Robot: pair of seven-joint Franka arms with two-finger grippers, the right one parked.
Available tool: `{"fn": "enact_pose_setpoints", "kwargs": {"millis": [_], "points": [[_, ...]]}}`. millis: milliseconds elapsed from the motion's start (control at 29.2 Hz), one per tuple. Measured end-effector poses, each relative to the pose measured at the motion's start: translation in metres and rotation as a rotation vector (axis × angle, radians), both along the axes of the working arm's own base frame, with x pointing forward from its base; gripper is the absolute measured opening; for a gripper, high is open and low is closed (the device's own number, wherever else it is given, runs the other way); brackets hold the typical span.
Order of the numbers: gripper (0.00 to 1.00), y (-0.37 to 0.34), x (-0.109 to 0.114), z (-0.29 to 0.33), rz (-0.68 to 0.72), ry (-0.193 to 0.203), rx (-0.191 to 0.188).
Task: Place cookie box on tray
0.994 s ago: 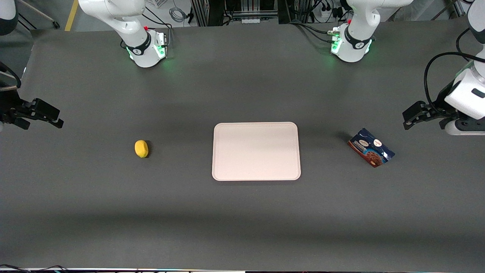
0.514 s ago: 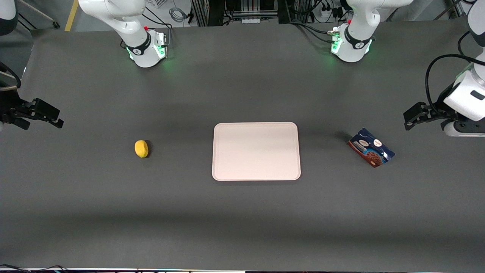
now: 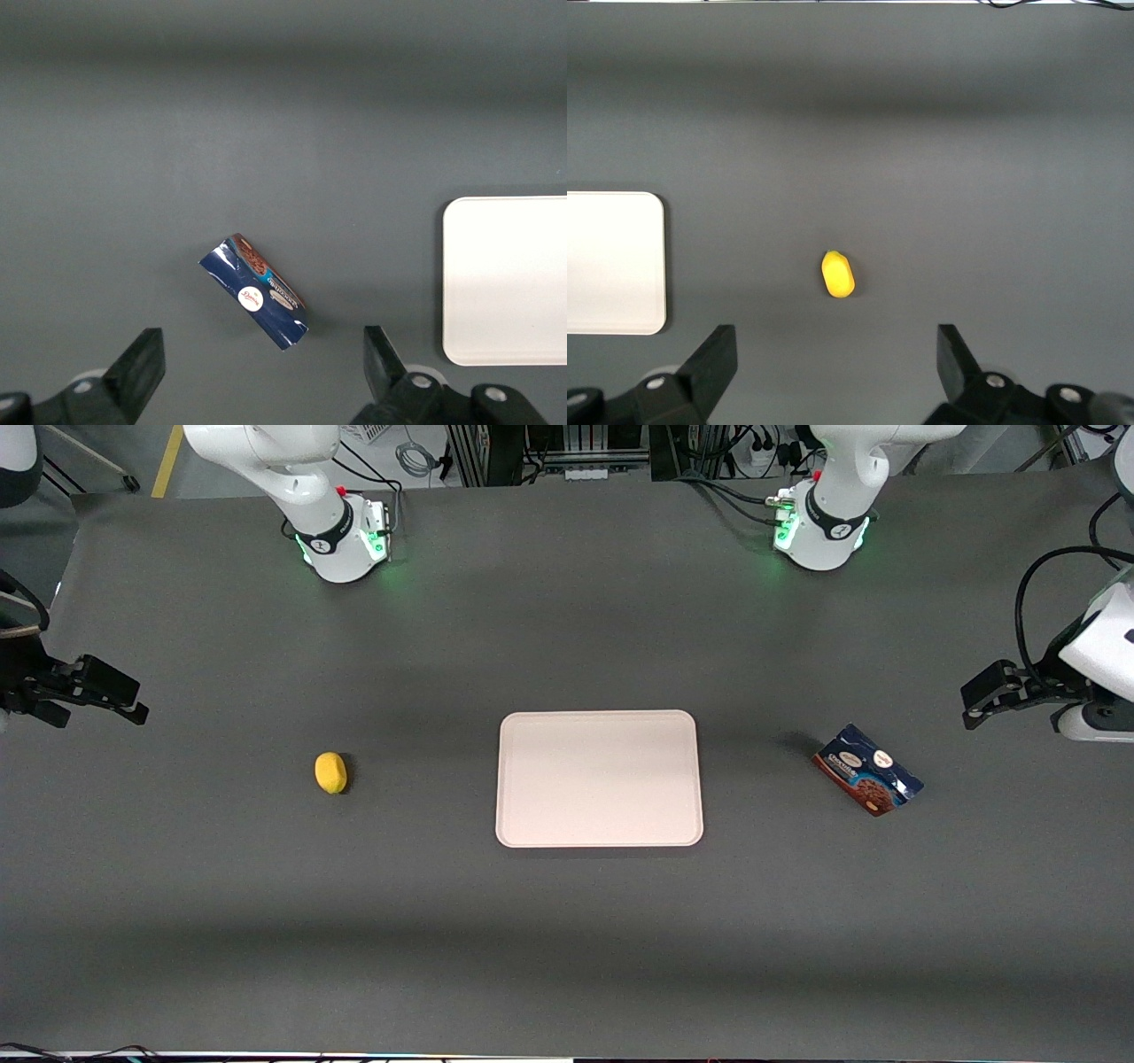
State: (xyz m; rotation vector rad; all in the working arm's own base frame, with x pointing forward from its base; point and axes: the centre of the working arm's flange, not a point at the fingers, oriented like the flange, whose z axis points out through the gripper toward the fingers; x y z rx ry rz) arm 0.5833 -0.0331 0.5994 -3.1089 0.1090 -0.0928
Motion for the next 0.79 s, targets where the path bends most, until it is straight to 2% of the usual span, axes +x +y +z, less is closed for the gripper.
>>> {"fn": "enact_pose_setpoints", "kwargs": {"millis": [240, 343, 514, 651, 788], "points": [[1.00, 0.000, -0.001, -0.001, 0.002, 0.009, -0.003], [1.00, -0.002, -0.002, -0.003, 0.040, 0.026, -0.031], [1.00, -0.006, -0.003, -0.007, 0.229, 0.054, -0.073], [1.00, -0.007, -0.003, -0.015, 0.398, 0.075, -0.084], [1.00, -0.003, -0.002, -0.031, 0.512, 0.104, -0.080]]}}
